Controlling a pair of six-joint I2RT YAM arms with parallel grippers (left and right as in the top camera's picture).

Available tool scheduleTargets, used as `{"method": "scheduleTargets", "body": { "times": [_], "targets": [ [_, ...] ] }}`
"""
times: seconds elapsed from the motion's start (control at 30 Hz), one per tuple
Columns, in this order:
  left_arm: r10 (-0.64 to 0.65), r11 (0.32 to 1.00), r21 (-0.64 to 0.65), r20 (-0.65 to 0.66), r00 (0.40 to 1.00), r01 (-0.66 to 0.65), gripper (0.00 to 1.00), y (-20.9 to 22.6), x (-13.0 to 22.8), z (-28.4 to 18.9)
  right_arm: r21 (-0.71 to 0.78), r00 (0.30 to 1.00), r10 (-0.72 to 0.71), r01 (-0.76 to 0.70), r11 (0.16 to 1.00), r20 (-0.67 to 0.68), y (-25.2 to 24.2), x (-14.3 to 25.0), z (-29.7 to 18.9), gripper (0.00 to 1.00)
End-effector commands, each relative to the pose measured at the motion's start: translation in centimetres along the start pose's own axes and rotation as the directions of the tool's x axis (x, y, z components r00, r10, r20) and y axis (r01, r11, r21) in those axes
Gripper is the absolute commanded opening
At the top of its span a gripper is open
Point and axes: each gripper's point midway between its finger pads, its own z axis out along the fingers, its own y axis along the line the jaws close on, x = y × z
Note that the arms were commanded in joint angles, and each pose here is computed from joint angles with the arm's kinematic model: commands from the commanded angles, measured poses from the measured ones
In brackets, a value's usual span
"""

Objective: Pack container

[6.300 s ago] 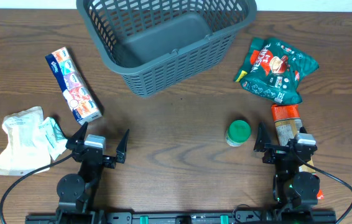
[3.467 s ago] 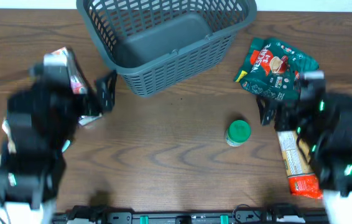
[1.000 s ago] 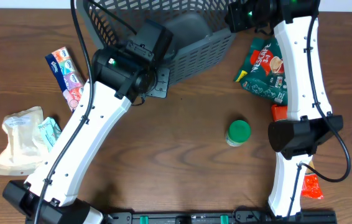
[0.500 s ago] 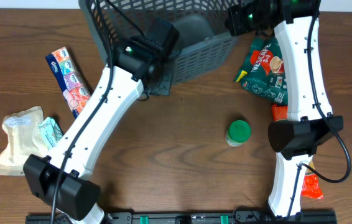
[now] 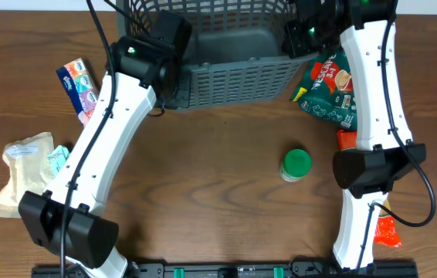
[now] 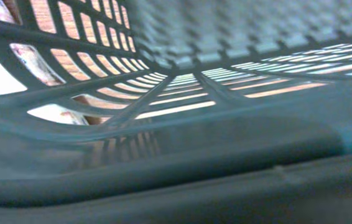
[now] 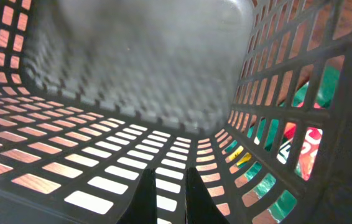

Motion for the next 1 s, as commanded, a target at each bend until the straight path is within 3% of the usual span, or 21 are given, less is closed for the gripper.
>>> {"method": "scheduleTargets", "body": {
  "times": [0.0, 0.97],
  "targets": [
    [0.004, 1.0, -0.016, 0.007, 1.0, -0.004, 0.06, 0.7, -0.3, -0.1, 0.001, 0.999, -0.008, 0.008, 1.0, -0.043, 0.0, 0.9, 0.6, 0.01],
    [0.019, 0.998, -0.054, 0.031, 0.999, -0.017, 0.06, 1.4, -0.8, -0.1, -0.018, 0.993, -0.045, 0.043, 0.999, -0.11, 1.8, 2.4, 0.8, 0.01]
  ]
}}
